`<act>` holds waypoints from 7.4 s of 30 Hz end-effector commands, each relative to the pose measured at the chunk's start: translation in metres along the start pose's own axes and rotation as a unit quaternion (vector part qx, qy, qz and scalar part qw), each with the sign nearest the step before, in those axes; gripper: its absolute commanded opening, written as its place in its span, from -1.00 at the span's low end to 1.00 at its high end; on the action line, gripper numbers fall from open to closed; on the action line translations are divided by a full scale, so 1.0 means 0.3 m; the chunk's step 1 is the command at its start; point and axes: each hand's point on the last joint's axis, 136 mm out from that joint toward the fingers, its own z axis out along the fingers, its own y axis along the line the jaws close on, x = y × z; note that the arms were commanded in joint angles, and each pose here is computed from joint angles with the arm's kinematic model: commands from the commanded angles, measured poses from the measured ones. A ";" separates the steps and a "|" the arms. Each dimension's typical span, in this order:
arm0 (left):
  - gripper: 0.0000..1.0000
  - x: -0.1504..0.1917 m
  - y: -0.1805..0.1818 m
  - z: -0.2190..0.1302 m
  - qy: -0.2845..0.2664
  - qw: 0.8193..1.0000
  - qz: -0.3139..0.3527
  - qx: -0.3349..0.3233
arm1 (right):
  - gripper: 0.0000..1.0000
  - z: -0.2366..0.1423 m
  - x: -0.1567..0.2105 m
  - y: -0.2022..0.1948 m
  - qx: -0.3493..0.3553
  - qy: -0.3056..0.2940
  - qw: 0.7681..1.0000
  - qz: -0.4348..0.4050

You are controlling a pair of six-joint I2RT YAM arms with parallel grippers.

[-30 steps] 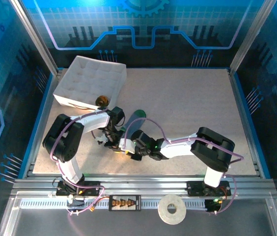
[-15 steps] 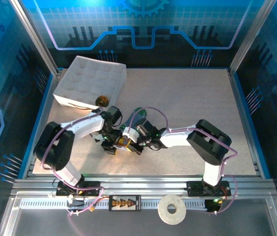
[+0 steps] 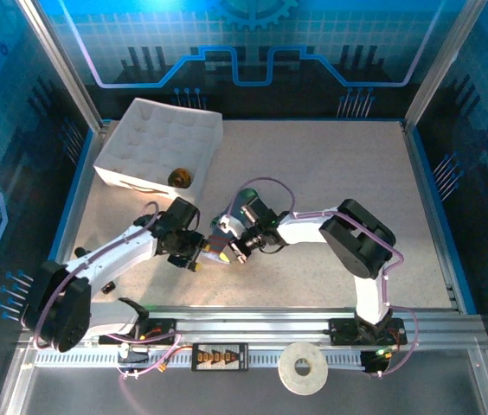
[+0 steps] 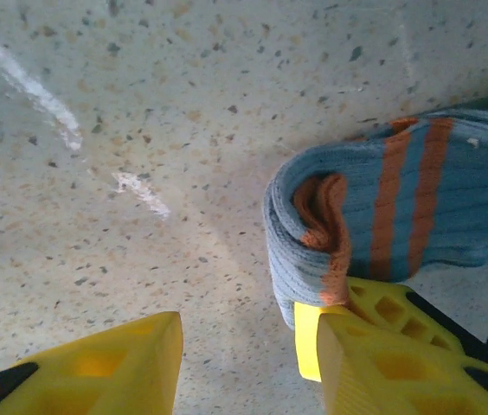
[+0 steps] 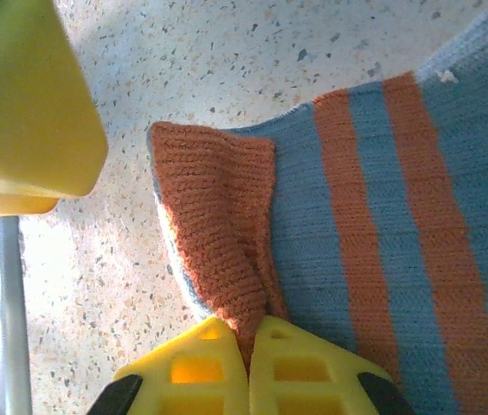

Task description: Roll the socks

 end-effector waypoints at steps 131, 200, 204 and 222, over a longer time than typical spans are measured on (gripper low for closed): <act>-1.00 0.020 0.106 0.131 0.009 0.965 -0.059 -0.257 | -0.08 -0.164 -0.009 0.120 0.214 -0.090 0.902 -0.365; -0.82 -0.039 0.085 0.187 0.004 0.985 -0.001 -0.175 | -0.39 -0.053 0.111 -0.067 0.056 0.028 0.997 -0.039; -0.84 -0.029 0.103 0.187 0.013 0.979 -0.006 -0.203 | -0.19 -0.165 -0.004 -0.010 0.130 -0.074 0.973 -0.178; -0.84 -0.011 0.041 0.191 0.033 0.975 0.002 -0.218 | -0.14 -0.044 -0.054 0.040 0.333 -0.017 0.820 -0.466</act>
